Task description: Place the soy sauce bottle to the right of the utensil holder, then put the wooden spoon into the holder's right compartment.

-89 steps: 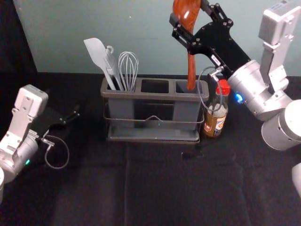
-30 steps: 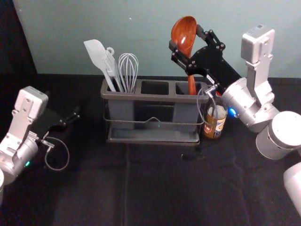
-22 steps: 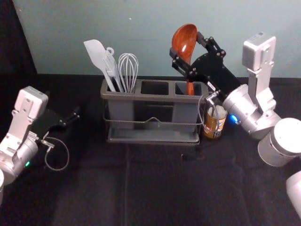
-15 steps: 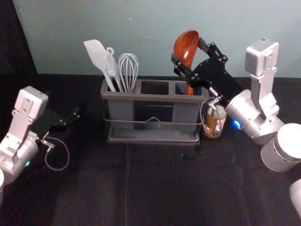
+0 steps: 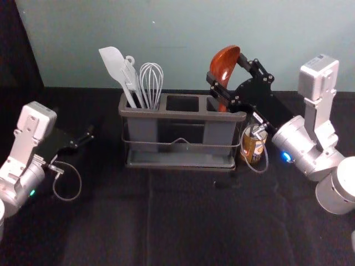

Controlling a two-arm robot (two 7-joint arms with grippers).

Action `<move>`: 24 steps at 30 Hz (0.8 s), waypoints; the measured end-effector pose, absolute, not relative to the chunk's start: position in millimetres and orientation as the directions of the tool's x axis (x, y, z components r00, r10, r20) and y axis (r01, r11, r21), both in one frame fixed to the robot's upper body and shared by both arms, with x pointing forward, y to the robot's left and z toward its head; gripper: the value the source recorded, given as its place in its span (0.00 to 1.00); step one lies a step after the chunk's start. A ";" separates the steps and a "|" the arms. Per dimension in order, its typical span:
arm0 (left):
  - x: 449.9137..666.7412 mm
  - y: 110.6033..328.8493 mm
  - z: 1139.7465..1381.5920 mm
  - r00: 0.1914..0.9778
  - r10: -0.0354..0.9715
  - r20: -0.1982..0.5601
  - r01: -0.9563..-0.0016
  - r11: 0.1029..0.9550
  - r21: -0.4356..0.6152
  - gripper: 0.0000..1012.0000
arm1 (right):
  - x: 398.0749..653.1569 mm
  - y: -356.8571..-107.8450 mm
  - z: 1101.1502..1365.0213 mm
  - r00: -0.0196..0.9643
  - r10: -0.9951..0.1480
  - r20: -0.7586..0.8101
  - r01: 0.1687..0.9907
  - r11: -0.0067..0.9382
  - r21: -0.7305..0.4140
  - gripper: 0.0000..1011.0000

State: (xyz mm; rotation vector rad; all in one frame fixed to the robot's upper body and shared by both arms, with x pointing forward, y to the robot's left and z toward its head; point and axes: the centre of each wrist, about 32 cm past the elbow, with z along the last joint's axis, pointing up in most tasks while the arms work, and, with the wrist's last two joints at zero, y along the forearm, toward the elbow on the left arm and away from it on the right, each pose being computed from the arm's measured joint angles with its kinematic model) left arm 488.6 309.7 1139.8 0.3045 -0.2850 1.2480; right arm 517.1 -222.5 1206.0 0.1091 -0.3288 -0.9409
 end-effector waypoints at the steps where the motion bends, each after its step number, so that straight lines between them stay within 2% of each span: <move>1: 488.6 309.7 1139.8 0.292 0.880 0.374 -0.955 0.287 0.070 0.99 | 516.4 -222.7 1205.7 0.544 -0.807 0.228 0.775 0.588 0.233 0.81; 24: 488.6 309.7 1139.8 0.292 0.880 0.374 -0.955 0.287 0.070 0.99 | 512.0 -223.7 1192.7 0.552 -0.806 0.213 0.787 0.588 0.187 0.81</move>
